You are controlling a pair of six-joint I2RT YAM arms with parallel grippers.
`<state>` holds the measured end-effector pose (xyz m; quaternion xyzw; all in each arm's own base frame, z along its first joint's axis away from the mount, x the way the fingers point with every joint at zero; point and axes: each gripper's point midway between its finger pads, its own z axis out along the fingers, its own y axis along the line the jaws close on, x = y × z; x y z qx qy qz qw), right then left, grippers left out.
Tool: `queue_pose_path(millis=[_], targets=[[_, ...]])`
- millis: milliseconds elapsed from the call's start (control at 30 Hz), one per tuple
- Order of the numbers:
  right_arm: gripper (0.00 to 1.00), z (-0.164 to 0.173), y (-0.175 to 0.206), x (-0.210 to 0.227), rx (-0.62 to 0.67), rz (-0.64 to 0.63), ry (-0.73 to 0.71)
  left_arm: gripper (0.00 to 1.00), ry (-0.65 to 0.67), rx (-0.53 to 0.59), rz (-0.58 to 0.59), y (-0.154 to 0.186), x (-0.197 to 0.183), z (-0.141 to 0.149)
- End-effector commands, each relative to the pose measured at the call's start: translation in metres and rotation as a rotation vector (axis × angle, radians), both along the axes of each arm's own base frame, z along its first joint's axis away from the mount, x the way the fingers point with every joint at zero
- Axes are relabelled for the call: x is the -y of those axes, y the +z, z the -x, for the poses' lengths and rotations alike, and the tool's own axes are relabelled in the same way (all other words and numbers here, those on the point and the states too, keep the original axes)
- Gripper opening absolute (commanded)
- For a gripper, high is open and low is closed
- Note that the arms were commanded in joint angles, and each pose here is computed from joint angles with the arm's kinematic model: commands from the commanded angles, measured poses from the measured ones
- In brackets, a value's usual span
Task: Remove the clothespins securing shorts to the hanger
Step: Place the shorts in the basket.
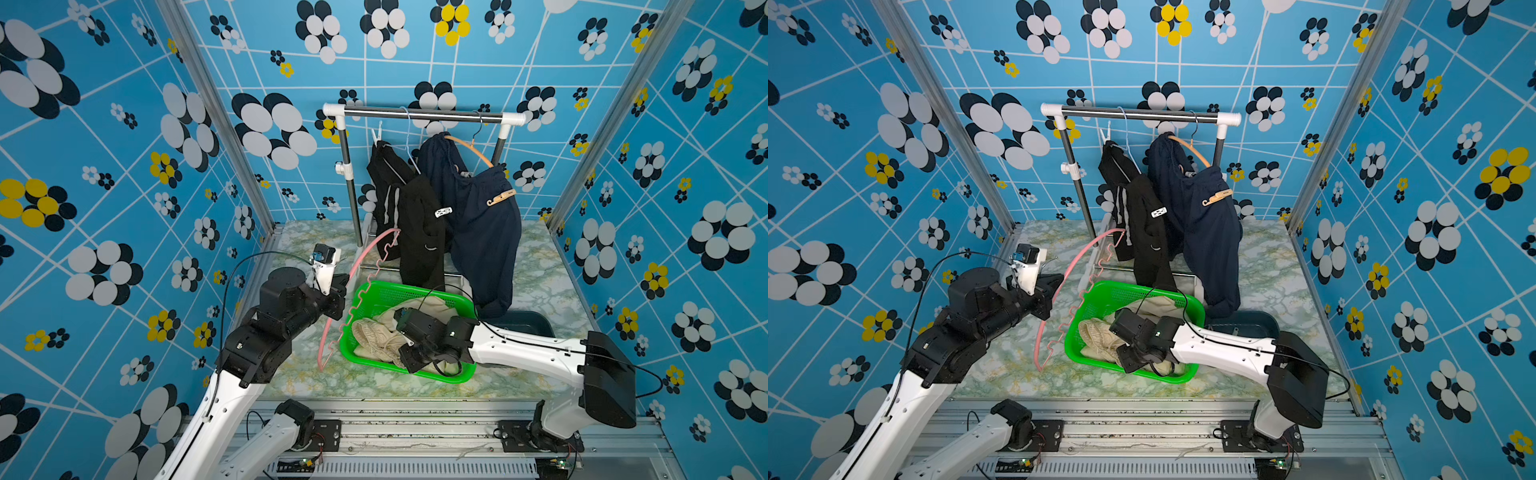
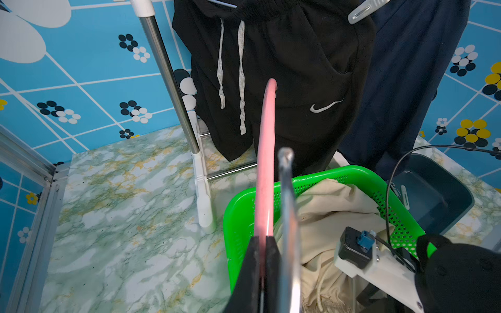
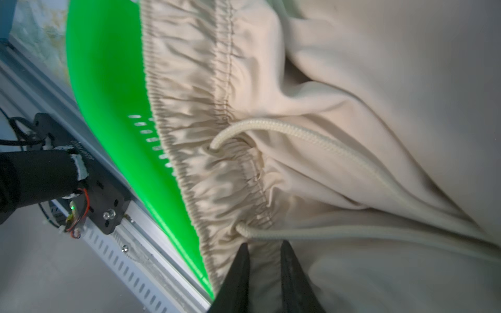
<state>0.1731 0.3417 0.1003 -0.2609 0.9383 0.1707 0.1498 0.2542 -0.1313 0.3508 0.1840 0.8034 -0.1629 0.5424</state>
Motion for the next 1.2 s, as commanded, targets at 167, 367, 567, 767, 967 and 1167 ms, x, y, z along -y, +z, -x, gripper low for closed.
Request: queue_pose_path(millis=[167,367,567,767,967,1167], targets=[[0.23,-0.027,-0.045,0.018,-0.052,0.070,-0.099,0.00,-0.031,0.018,0.023,0.015,0.005,0.000],[0.21,-0.039,-0.069,0.038,-0.066,0.154,-0.116,0.00,-0.028,0.005,0.016,0.012,0.006,-0.003],[0.21,-0.053,-0.060,0.045,-0.041,0.136,-0.121,0.00,-0.012,-0.040,-0.015,0.004,0.003,-0.005],[0.24,-0.065,-0.001,0.027,0.041,-0.007,-0.120,0.00,-0.036,-0.077,-0.041,-0.004,0.005,-0.003],[0.32,-0.073,0.074,0.015,0.149,-0.235,-0.174,0.00,-0.044,-0.062,-0.047,-0.006,0.006,-0.003],[0.36,-0.088,0.149,0.002,0.243,-0.535,-0.251,0.00,-0.077,-0.002,-0.012,-0.001,0.014,-0.006]])
